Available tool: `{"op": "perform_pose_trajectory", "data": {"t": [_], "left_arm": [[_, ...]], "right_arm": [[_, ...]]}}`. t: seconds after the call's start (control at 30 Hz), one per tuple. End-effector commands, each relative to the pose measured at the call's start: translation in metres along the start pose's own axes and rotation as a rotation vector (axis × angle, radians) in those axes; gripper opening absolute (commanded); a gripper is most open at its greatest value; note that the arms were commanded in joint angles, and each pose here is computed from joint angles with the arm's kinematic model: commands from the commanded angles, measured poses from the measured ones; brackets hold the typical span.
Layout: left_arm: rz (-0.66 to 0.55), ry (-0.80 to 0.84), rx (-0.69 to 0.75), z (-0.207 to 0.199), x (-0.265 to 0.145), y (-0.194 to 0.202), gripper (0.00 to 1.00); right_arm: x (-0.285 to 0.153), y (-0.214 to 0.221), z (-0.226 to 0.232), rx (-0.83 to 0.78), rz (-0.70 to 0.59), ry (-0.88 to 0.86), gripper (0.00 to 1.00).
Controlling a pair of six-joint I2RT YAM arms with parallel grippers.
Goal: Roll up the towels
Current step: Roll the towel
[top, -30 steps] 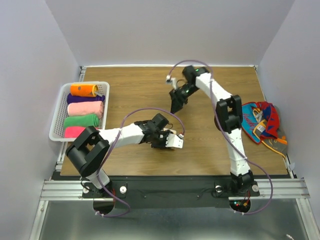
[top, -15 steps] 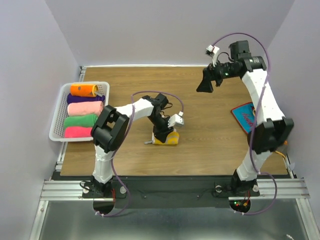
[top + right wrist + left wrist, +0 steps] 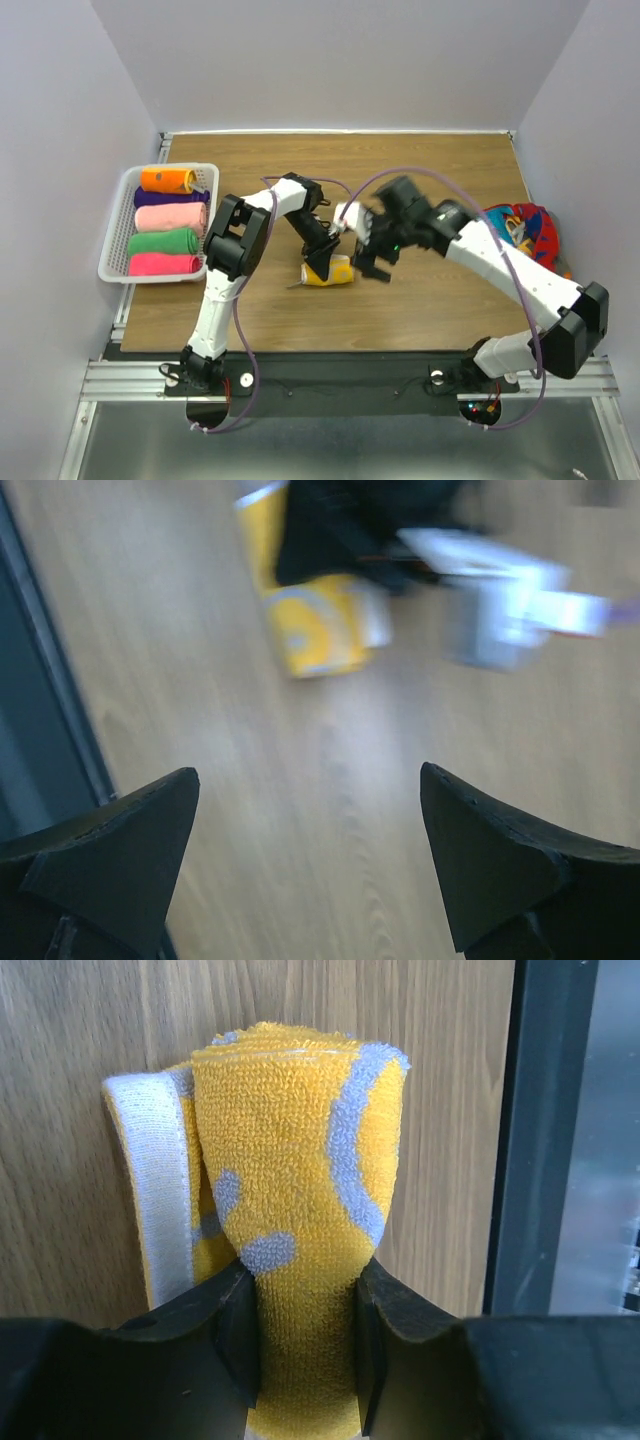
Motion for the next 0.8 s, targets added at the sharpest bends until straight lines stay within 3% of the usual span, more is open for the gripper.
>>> {"op": "perform_pose_trajectory", "data": {"t": [0.0, 0.37, 0.77], "left_arm": [[0.25, -0.018, -0.004, 0.03, 0.011, 0.065, 0.44], [0.263, -0.017, -0.011, 0.036, 0.012, 0.071, 0.46], [0.235, -0.029, -0.001, 0.037, 0.007, 0.066, 0.49]], "right_arm": [[0.041, 0.003, 0.005, -0.148, 0.016, 0.186, 0.95], [0.13, 0.014, 0.031, -0.37, -0.044, 0.165, 0.95], [0.186, 0.041, 0.029, -0.399, 0.049, 0.087, 0.92]]}}
Point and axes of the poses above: each gripper's point midway between its finger pads, its own x axis out along the fingers, its own z axis along the line the jaws close on, y = z × x, the point moved 3 cm from there along -x, back along the fingers, and after that the axes turned 12 degrees about x, right-handed, at the moved point
